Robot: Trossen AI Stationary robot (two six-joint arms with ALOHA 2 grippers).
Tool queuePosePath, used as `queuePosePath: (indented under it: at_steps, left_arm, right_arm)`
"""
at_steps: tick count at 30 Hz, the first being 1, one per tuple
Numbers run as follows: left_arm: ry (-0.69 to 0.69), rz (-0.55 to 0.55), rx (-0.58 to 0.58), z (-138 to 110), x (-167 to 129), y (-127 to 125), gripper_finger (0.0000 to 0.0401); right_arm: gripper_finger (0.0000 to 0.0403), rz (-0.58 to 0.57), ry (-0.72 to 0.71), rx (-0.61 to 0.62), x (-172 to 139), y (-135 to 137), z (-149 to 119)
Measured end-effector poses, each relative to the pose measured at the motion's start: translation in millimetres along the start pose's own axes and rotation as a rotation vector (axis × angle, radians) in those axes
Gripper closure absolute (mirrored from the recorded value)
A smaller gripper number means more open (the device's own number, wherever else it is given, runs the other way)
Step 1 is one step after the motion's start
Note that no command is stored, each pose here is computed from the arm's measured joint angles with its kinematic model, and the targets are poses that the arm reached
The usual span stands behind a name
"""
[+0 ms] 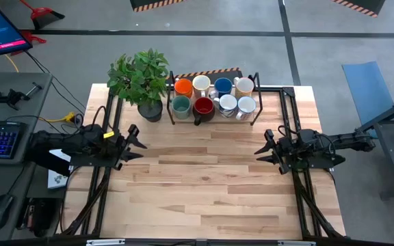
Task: Place coffee mugs
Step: Return to Home Position
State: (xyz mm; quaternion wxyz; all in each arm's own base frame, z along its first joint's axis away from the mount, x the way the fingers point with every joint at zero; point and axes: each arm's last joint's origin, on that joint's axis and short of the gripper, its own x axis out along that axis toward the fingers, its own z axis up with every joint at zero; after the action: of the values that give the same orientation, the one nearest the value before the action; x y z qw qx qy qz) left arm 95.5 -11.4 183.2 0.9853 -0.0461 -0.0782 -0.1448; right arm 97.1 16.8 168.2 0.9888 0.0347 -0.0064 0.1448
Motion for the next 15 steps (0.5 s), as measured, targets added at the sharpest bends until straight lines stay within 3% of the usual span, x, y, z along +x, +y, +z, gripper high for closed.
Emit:
queuePosePath:
  at_steps: [15]
  left_arm:
    - [0.010,0.006,0.056,-1.1,-0.3,-0.2,0.0251]
  right_arm:
    - [0.0306,0.000,0.000,0.000,0.0,0.0,0.0]
